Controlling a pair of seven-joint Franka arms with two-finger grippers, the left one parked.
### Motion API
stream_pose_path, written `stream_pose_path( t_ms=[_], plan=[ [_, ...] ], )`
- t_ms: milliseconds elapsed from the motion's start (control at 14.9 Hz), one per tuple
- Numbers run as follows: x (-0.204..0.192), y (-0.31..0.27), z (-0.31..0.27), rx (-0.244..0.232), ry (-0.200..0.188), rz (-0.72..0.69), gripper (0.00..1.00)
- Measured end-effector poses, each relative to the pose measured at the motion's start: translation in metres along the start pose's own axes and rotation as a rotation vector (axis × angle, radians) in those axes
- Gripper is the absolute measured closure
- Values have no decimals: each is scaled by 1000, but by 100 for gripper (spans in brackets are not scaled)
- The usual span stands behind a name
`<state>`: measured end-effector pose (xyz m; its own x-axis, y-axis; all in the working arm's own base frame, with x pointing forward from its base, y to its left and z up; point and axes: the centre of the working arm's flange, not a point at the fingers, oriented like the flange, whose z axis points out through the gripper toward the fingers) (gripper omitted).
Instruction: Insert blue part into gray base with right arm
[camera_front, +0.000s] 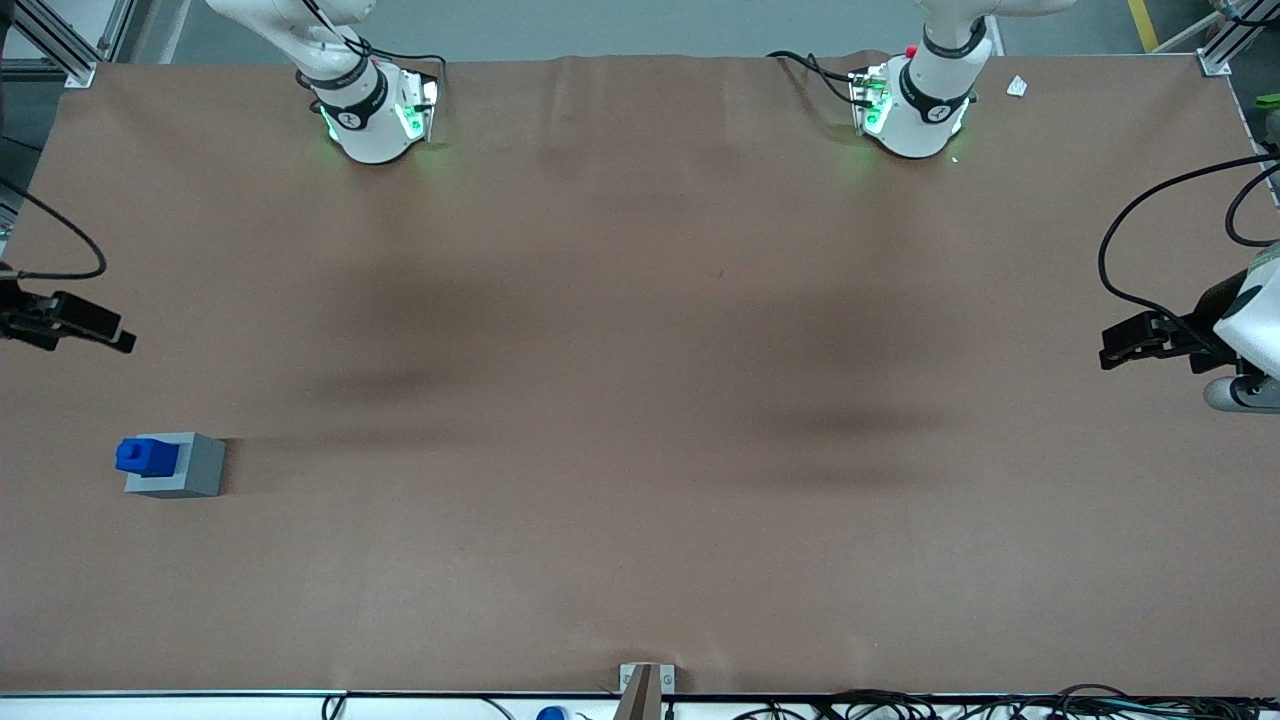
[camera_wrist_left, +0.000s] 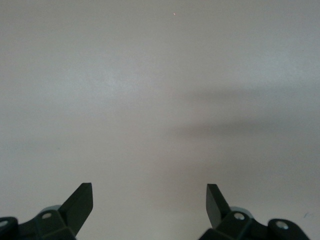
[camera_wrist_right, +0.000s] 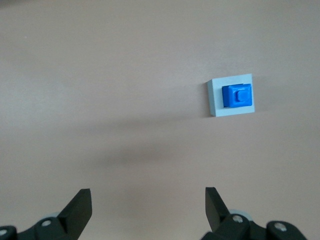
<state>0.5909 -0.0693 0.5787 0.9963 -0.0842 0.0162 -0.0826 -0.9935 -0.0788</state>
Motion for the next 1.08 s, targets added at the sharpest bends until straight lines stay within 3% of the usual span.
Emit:
stream_pose_path(
  t_ms=[336,538,1076],
  plan=[
    [-36,-25,-42,2,-14,-33,0],
    [-53,-38,-58,-37,-20,-66,0],
    [-59,-53,-58,-56,-26,-96,0]
  ],
)
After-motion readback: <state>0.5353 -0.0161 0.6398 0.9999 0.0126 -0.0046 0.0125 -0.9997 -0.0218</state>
